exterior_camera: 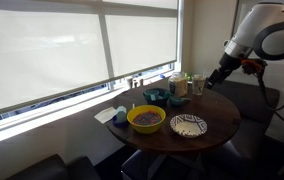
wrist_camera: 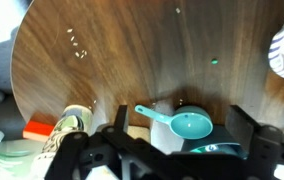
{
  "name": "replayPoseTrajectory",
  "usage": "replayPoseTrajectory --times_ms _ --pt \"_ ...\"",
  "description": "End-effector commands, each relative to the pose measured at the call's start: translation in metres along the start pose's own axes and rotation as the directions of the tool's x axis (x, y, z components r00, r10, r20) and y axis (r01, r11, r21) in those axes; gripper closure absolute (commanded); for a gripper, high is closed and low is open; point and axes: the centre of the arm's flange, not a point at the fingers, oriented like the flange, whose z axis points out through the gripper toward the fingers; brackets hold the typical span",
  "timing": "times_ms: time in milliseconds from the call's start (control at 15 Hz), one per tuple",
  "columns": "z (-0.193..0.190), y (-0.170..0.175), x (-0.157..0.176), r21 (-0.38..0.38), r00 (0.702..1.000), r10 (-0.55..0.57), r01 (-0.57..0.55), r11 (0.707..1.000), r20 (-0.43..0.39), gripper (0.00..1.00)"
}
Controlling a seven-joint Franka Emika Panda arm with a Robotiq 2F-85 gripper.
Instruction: Pick up the blue measuring spoon from the table and put it in the yellow bowl
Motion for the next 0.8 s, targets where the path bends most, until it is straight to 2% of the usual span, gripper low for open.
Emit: replayPoseTrajectory --times_ms 0,267,333,467,600,667,733 --pt "0.010 0.002 0.068 -0.089 0.983 -0.177 0.173 0.981 -0.041 0.00" --pt "0.037 -0.027 0.108 -0.164 0.925 -0.370 0.353 0.921 -0.090 0.00" --pt "0.043 -0.034 0.112 -0.164 0.904 -0.417 0.399 0.902 -0.097 0.00" --pt "0.058 -0.052 0.115 -0.144 0.880 -0.465 0.450 0.881 -0.093 0.00" --pt "0.071 -0.066 0.112 -0.116 0.870 -0.487 0.477 0.871 -0.079 0.00" --pt "0.074 -0.068 0.110 -0.091 0.878 -0.475 0.468 0.879 -0.066 0.00" --pt "0.070 -0.062 0.100 -0.108 0.886 -0.458 0.450 0.886 -0.069 0.00"
